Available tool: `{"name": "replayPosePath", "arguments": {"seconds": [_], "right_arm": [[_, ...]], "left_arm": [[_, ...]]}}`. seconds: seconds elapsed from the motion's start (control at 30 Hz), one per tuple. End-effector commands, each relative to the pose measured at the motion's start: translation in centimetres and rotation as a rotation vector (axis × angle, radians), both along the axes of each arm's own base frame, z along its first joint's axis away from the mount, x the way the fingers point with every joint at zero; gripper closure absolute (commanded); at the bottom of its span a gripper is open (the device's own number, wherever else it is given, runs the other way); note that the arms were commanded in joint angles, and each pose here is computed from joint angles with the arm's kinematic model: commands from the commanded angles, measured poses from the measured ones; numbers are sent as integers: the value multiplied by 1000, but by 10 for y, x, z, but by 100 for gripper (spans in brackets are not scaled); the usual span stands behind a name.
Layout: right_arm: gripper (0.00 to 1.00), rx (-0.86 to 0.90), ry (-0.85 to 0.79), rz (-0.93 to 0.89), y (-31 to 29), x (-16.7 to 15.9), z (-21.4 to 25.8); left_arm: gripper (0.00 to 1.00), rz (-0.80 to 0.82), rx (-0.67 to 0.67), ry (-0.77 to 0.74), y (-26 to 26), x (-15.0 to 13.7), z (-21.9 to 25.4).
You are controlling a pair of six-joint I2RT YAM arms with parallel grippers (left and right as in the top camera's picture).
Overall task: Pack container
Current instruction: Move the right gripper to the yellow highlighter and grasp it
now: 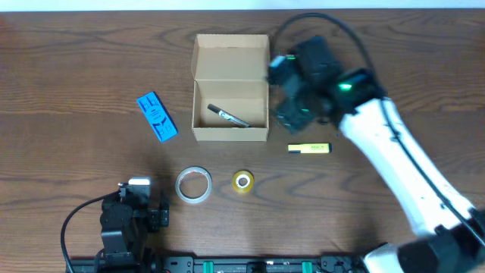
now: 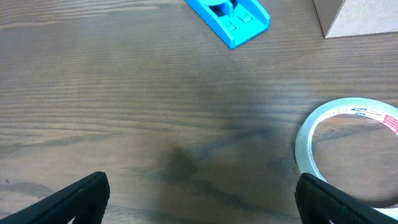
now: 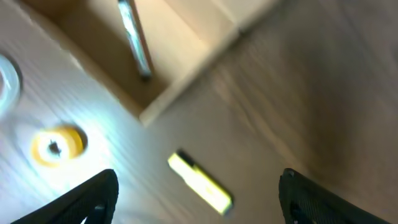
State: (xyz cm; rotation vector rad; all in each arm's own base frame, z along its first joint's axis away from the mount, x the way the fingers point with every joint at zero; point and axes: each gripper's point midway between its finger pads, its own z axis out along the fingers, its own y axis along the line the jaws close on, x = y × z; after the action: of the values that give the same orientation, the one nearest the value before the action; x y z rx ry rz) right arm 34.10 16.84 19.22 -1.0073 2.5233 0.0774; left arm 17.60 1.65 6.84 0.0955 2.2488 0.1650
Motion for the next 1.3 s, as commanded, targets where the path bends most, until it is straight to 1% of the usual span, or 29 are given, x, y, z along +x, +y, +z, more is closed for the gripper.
{"name": "replayPosePath", "arguments": {"seconds": [0.0,0.07,0.2,0.3,0.47,0.6,0.8,1.0,1.27], "right_arm": [[18,60,45,114,-12,-27,-7],[17,47,68,141,-26,-40,-18],[10,27,145,119,-44,-59,-48],[4,17,180,116,-46,-65,-73],[1,-36,187,101,-55,-63,-102],[1,-78,186,87,-62,-60,-119],[1,-81,197,87,-59,-51,-135],[1,-103,265,98,-59,-50,-165],[4,-144,349,110,-63,-55,-198]], "left_arm": [[5,5,15,57,2,-9,-12],[5,5,15,57,2,-9,-12],[5,5,15,57,2,-9,-12],[5,5,15,57,2,-9,-12],[5,5,15,57,2,-9,-12],[4,5,15,57,2,-9,-12],[5,5,15,57,2,-9,-12],[5,5,15,57,2,-9,-12],[5,5,15,57,2,-9,-12]]}}
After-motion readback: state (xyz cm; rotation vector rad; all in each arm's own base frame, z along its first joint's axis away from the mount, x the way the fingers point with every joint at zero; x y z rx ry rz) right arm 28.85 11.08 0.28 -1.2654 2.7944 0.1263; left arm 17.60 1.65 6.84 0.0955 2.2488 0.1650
